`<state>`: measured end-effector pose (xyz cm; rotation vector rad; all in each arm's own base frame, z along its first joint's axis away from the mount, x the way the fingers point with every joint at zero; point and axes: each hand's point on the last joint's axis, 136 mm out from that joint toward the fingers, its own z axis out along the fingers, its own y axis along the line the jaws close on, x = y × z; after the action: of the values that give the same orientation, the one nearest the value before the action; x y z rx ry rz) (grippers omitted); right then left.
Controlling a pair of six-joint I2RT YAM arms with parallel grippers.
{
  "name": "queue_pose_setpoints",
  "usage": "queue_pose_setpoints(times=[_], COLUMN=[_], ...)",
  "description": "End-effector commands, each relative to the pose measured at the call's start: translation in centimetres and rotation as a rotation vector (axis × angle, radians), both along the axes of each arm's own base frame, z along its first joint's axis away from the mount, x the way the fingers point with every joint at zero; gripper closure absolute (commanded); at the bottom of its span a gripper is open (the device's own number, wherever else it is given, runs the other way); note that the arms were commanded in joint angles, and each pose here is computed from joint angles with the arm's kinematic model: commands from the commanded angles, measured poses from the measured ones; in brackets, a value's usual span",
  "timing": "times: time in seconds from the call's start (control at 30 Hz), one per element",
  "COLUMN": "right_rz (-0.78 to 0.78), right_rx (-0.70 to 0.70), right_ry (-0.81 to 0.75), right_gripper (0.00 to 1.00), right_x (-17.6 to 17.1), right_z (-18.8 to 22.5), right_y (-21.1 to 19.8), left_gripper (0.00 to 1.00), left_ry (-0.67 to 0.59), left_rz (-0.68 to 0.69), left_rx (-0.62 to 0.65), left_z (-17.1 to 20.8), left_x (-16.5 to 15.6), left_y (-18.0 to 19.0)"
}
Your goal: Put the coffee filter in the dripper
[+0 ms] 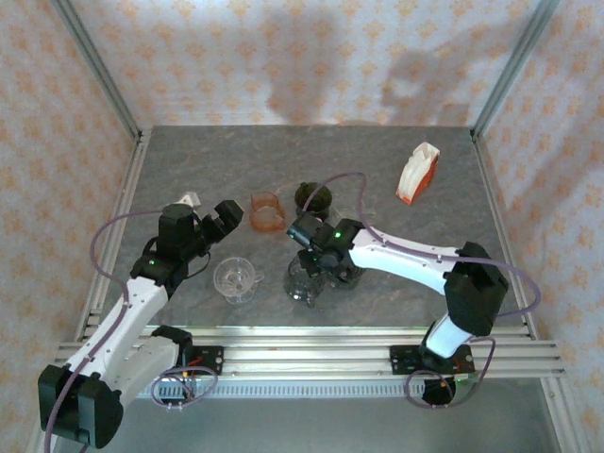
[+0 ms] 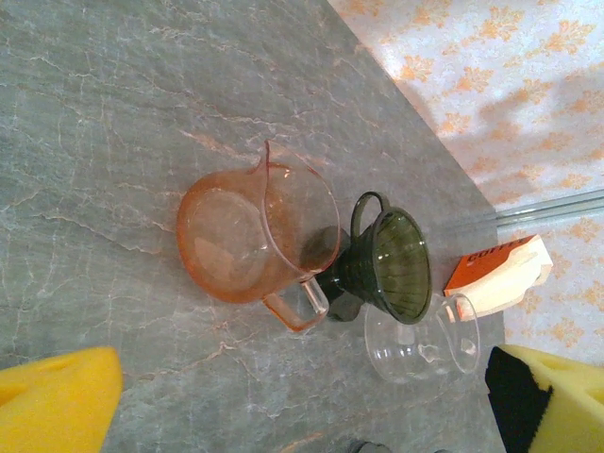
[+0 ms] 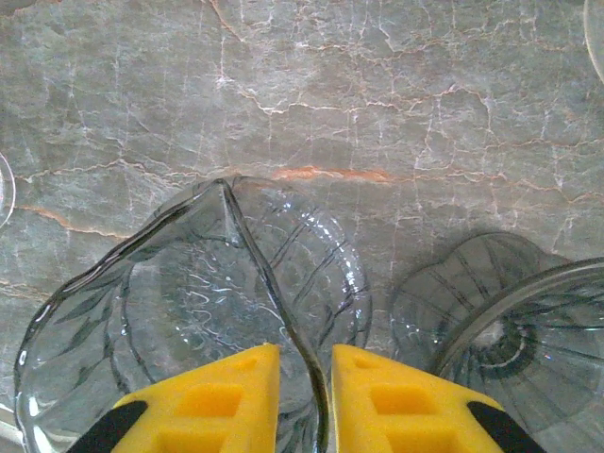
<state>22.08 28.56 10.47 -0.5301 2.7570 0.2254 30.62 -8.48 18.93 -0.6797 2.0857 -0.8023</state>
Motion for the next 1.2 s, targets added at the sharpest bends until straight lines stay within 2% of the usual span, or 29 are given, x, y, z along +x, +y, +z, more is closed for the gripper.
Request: queue_pose_setpoints(times=[0.0, 0.1, 0.17, 0.23, 0.47, 0.6, 0.7, 0.87, 1.17], right_rz=[-0.015, -0.042, -0.083, -0.133, -0.461, -0.616, -0.673, -0.709, -0.713], right_rx=[0.015, 0.015, 0.026, 0.041, 0.156, 0.205, 0.211, 0.227, 0.186], right_ry=[-0.048, -0.089, -0.138, -0.174, -0.165, -0.071, -0.010, 0.031, 0.072], right_gripper=[0.71, 0.62, 0.50, 0.43, 0.35, 0.35, 0.37, 0.42, 0.60], right_x=[0.3, 0.7, 1.1, 1.3, 2.0, 1.7, 1.1, 0.9, 0.7], right_z=[1.1, 2.2, 3.3, 4.3, 4.7, 2.6, 1.1, -0.3, -2.6], right_y=[-0.3, -1.0, -1.8, -2.9, -9.5, -12.0, -12.8, -12.8, -12.7], left_gripper=[0.00, 0.00, 0.00, 0.00, 0.00, 0.00, 0.00, 0.00, 0.00], left_ry=[0.001, -0.004, -0.005, -0.016, -0.024, -0.018, -0.012, -0.005, 0.004], left_rz=[-0.013, -0.013, -0.015, -0.023, -0.022, -0.018, -0.016, -0.011, -0.002], left_rx=[-0.003, -0.008, -0.010, -0.019, -0.028, -0.035, -0.035, -0.030, -0.021], left_z=[-0.3, 0.0, 0.2, 0.7, 1.0, 0.7, 0.4, 0.1, -0.3], left_x=[0.0, 0.0, 0.0, -0.1, -0.4, -0.3, -0.3, -0.4, -0.5], left_y=[-0.3, -0.3, -0.3, -0.5, -0.5, -0.5, -0.5, -0.4, -0.2])
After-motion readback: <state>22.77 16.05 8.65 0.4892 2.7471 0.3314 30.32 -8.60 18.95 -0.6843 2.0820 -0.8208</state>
